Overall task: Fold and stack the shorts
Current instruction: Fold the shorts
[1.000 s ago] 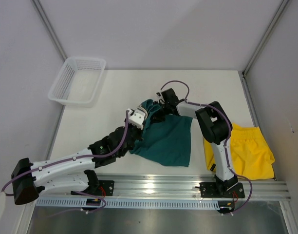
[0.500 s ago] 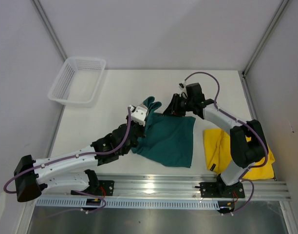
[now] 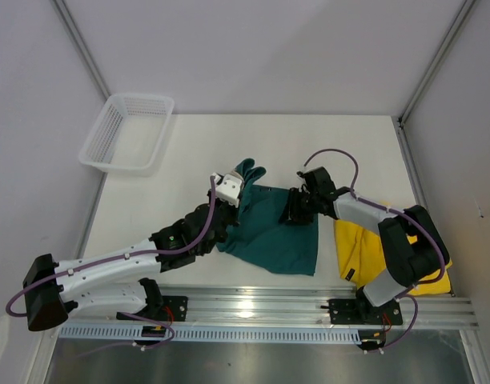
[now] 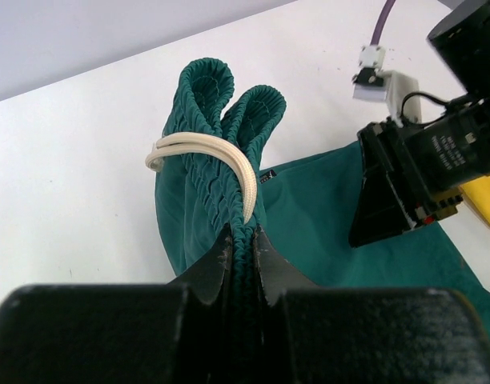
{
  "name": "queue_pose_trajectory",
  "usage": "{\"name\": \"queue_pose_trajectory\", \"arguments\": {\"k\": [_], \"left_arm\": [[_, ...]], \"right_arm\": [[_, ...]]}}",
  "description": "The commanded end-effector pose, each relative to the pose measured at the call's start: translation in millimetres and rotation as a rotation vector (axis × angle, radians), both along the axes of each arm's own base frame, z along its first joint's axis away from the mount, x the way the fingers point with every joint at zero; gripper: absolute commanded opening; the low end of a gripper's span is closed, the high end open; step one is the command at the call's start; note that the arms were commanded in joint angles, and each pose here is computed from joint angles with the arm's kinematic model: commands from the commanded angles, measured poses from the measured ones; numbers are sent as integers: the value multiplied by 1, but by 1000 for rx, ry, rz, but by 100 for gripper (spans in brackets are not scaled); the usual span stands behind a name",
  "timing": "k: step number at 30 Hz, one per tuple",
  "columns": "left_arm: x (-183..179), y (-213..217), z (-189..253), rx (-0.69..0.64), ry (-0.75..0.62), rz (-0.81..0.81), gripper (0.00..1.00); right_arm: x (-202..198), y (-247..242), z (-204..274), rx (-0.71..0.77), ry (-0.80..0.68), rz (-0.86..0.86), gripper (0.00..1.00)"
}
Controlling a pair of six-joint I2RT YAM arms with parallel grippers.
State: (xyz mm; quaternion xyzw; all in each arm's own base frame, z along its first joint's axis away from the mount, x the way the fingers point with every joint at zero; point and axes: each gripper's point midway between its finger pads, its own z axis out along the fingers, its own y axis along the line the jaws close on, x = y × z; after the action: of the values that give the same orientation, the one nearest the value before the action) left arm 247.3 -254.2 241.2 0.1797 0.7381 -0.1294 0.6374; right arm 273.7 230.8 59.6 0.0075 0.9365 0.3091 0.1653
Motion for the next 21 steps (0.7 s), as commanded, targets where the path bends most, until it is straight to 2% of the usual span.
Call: {"name": "queue_pose_trajectory", "arguments": {"k": [1, 9, 16, 21], "left_arm": [[0, -3, 29, -91, -48, 11, 0], [1, 7, 16, -66, -40, 52, 0], [3, 30, 6, -53, -37, 120, 0], [4, 57, 12, -58, -53, 165, 0]], "right_arm": [[10, 0, -15, -89, -30, -5, 36], [23, 5, -54, -277, 13, -15, 34], [30, 41, -75, -262, 41, 19, 33], [29, 96, -76, -211, 49, 86, 33]]}}
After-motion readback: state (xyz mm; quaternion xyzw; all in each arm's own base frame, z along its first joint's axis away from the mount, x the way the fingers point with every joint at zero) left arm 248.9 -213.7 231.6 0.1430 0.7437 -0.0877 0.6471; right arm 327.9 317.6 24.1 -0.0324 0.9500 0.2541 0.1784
